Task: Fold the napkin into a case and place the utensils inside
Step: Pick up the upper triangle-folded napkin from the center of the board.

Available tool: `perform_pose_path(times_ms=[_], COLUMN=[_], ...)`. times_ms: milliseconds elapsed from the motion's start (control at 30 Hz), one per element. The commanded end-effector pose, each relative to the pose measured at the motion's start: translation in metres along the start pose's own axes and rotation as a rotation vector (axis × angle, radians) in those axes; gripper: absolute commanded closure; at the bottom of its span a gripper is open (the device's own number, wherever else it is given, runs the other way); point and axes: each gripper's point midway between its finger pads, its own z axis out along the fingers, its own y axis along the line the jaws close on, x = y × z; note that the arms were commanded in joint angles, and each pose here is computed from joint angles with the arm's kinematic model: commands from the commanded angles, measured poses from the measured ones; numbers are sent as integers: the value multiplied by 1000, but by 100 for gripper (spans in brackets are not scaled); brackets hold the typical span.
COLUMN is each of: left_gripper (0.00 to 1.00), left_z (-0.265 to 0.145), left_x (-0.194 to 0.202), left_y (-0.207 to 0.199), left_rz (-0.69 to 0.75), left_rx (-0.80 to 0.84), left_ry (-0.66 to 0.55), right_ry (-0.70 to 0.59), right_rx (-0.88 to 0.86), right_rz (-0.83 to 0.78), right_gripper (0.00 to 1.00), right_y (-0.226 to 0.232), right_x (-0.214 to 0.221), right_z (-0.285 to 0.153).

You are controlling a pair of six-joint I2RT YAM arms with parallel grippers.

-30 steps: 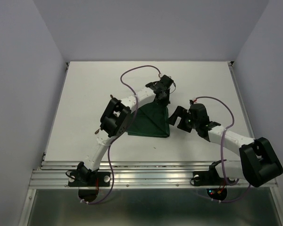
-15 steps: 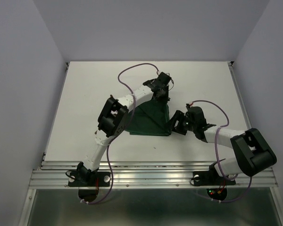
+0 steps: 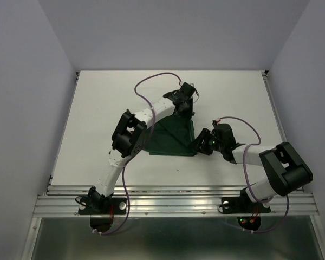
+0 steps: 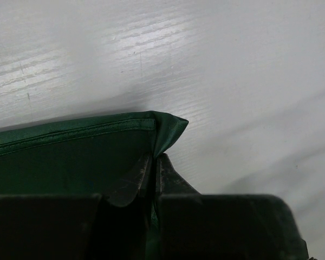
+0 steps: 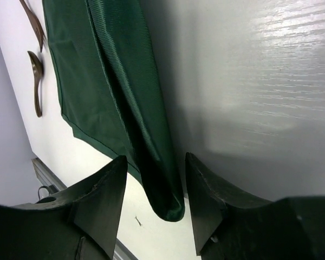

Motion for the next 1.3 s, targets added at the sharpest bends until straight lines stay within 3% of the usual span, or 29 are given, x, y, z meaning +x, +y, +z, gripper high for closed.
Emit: perform_pose_path(times_ms=[0,133,267,467,733,1033,1267], left_gripper=[100,100,100,100,100,100,100], left_z=[-39,-39,-40,-48,-91,-183,-240], left_x=[-30,-30,-31,-40,-81,-149,-182], left_y=[-16,-14,-13,-10,-6,-20,-19], left_rz=[-3,-5,-9,-19,-39,-83,-111], left_rx=[61,58,55,59,71,152,200], left_ry=[-81,-81,-83,-99,-199,-414,-554], right_ry=[-25,-19,-19,-109,-235,-376,-325], right_rx=[-12,-25,-23,114,132,113,14], right_rz=[-21,-25,-26,-32,-166,-335,-467], right_gripper=[48,60,82,99,99,99,99], right_y=[5,8,9,-3,40,108,157], right_x=[-8,-9,-10,-32,-79,-140,-150], right_z=[7,9,9,1,-34,-76,-80])
